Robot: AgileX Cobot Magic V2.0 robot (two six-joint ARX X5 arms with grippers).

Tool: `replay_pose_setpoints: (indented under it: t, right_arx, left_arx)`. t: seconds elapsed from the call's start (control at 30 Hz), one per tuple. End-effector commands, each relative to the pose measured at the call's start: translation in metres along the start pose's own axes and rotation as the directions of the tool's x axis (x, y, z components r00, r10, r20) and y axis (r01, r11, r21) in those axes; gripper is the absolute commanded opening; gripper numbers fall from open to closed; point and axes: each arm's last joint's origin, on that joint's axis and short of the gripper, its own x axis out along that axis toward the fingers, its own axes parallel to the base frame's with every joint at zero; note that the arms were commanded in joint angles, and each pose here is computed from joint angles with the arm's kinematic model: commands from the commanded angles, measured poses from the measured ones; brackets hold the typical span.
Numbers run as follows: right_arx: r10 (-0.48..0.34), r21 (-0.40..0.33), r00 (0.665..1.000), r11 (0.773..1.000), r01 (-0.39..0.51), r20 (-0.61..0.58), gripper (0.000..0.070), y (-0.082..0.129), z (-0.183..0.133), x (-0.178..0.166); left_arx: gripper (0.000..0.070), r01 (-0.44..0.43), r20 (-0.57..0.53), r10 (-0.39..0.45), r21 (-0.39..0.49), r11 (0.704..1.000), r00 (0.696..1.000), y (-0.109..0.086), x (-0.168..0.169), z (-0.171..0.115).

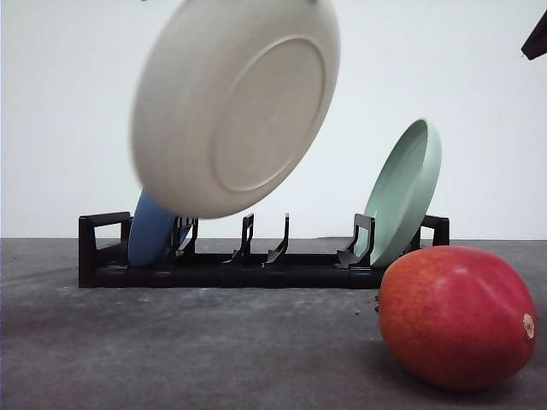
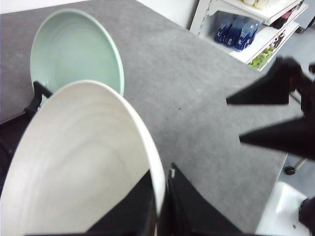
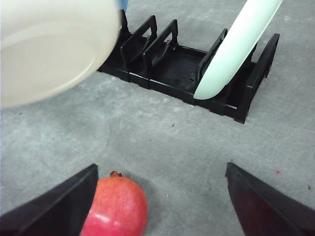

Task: Place pomegranate in white plate

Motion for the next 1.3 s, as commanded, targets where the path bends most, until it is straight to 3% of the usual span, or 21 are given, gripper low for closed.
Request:
replay_pose_setpoints:
  t: [0.0,0.13,0.37,0.67,0.83,1.0,1.17,1.27]
  right_arx:
    - [0.005,-0.016,1.000,1.000,-0.005,0.022,0.0522,0.002,0.005,-0.002]
    - [0.005,-0.016,1.000,1.000,-0.005,0.022,0.0522,0.002,0.005,-0.002]
    - [0.005,-0.015,1.000,1.000,-0.005,0.022,0.0522,0.002,0.005,-0.002]
    - [-0.001,0.003,1.000,1.000,0.001,0.022,0.0522,0.001,0.005,-0.002]
    - [-0.031,0.004,0.999,1.000,0.031,0.025,0.0522,0.000,0.005,-0.003]
    - [-0.049,0.004,0.998,0.999,0.048,0.026,0.0522,0.000,0.005,-0.003]
    - [-0.048,0.004,0.998,0.999,0.048,0.026,0.0522,0.000,0.005,-0.003]
    - [-0.049,0.004,0.998,0.999,0.048,0.026,0.0522,0.000,0.005,-0.003]
  left_arx:
    - [0.0012,0.016,0.035,-0.017,0.030,0.999,0.999,-0.005,-0.004,-0.002]
    - [0.0012,0.007,0.057,-0.010,0.054,0.999,0.998,-0.007,-0.012,-0.021]
    - [0.0012,-0.016,0.002,0.017,0.212,0.977,1.000,-0.004,-0.014,-0.054]
    - [0.0012,0.024,-0.149,0.044,0.425,0.905,0.988,-0.001,-0.007,-0.096]
    - [0.0012,0.075,-0.239,0.079,0.573,0.816,0.968,-0.006,0.006,-0.115]
    - [0.0012,0.059,-0.294,0.199,0.680,0.730,0.935,-0.011,0.024,-0.135]
    - [0.0012,0.051,-0.305,0.235,0.701,0.711,0.923,-0.015,0.037,-0.146]
    - [0.0045,0.057,-0.320,0.239,0.696,0.715,0.917,-0.016,0.039,-0.150]
